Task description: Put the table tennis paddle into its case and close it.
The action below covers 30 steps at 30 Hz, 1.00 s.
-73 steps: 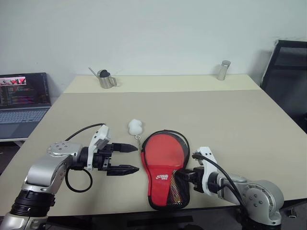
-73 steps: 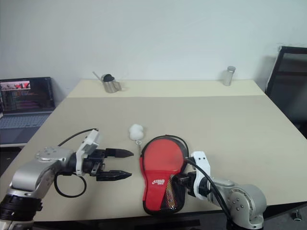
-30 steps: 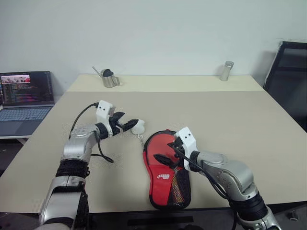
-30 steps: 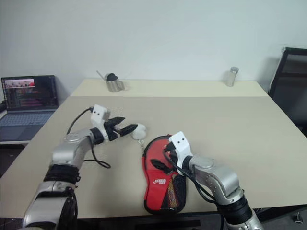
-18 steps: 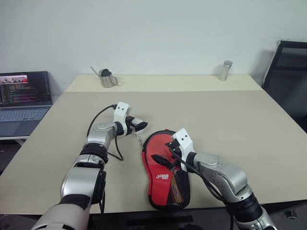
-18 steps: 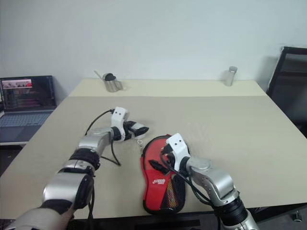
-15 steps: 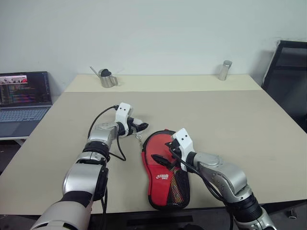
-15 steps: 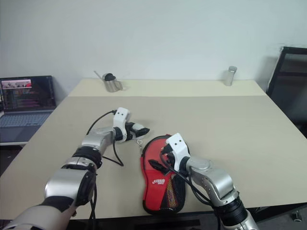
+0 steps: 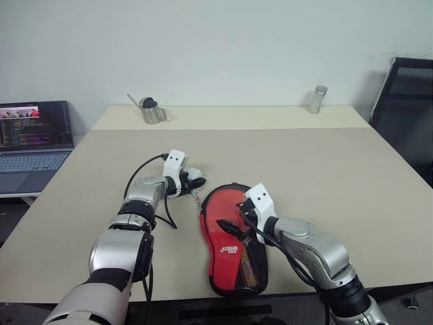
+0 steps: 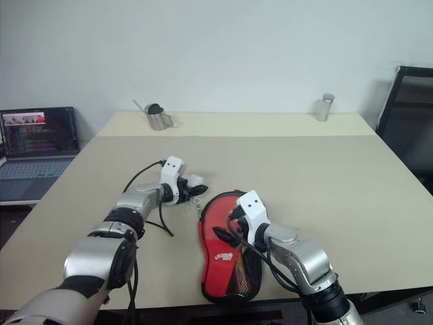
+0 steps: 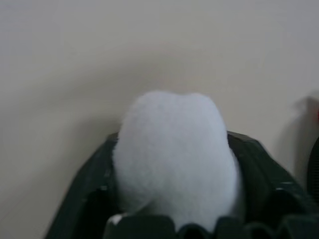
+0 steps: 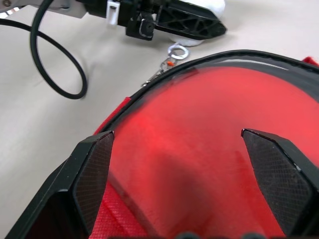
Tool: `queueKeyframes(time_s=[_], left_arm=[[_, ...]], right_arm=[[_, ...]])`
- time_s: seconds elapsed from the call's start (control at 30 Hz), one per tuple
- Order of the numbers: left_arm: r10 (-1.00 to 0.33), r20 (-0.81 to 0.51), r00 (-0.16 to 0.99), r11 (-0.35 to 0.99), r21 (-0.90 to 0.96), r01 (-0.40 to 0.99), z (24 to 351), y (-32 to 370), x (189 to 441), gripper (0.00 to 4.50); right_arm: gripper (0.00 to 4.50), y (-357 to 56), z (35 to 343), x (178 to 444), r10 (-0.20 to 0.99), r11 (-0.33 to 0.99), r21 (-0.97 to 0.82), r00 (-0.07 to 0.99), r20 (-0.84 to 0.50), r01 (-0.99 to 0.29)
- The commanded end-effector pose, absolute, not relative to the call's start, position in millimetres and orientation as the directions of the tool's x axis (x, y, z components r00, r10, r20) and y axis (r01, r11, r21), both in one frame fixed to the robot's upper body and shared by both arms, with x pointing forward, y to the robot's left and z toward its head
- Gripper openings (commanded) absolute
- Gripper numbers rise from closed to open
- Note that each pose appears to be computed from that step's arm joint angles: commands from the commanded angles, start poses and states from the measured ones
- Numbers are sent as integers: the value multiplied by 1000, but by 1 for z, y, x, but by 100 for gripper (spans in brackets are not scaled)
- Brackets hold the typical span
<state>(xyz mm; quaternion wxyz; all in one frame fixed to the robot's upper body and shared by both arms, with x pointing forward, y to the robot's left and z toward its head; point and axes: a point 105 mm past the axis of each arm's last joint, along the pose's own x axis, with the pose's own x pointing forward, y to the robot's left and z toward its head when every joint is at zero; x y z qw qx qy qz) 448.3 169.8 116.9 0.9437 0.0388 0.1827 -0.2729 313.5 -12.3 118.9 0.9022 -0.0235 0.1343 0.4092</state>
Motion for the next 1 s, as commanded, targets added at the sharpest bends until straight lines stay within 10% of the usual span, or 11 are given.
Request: queueKeyframes(time_s=[0.03, 0.2, 0.67, 1.0], left_arm=[[-515, -288, 808, 849, -40, 527, 134, 173, 452, 152], [-552, -197, 810, 832, -76, 549, 154, 173, 451, 47], [-636, -195, 747, 764, -25, 645, 170, 164, 434, 47], [-593, -419, 688, 590, 354, 725, 143, 148, 442, 47]], right_arm=[[450, -18, 147, 323, 717, 692, 31, 682, -145, -721], [450, -17, 153, 327, 721, 682, -77, 686, -98, -728], [450, -4, 97, 323, 774, 567, -32, 545, -323, -823], [450, -1, 82, 326, 728, 588, -64, 562, -392, -806]])
